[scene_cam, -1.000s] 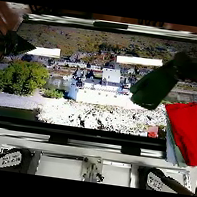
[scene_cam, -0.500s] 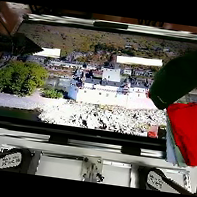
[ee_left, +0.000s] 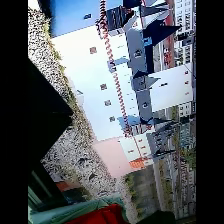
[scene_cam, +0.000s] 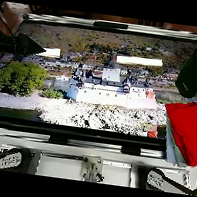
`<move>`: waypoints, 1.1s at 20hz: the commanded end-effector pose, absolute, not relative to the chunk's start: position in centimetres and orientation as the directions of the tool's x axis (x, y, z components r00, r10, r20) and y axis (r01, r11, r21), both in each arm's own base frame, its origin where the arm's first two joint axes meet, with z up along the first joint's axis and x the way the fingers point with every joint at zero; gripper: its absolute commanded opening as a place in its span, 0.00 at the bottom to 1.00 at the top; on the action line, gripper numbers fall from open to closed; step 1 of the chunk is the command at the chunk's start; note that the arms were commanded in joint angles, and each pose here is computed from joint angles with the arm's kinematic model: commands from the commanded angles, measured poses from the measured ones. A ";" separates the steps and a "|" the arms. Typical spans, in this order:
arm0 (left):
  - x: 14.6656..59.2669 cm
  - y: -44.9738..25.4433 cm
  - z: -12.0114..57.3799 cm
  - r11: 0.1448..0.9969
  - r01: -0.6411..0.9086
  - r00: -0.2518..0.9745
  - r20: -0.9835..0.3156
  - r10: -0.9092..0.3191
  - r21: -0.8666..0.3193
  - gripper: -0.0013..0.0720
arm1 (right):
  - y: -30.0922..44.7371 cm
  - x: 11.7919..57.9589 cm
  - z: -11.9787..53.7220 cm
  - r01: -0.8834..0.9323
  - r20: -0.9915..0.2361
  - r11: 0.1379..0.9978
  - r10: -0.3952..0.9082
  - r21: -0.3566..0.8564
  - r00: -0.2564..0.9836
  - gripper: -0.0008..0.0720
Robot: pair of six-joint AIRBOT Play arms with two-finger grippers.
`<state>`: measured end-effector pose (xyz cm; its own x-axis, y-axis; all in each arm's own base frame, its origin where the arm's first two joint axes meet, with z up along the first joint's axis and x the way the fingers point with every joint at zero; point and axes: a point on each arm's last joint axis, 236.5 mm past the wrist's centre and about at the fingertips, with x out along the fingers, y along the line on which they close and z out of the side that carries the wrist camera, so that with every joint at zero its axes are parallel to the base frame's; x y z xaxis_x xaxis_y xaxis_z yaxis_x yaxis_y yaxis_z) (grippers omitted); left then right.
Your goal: Fold the shirts.
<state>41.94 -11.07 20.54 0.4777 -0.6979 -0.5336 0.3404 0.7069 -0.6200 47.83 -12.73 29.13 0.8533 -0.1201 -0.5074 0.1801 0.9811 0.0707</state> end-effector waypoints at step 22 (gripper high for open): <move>41.8 -11.2 20.6 0.709 0.363 0.475 -0.534 -0.699 -0.605 0.07 | -16.7 26.2 22.9 0.502 -0.930 0.865 -0.188 -0.004 0.317 0.10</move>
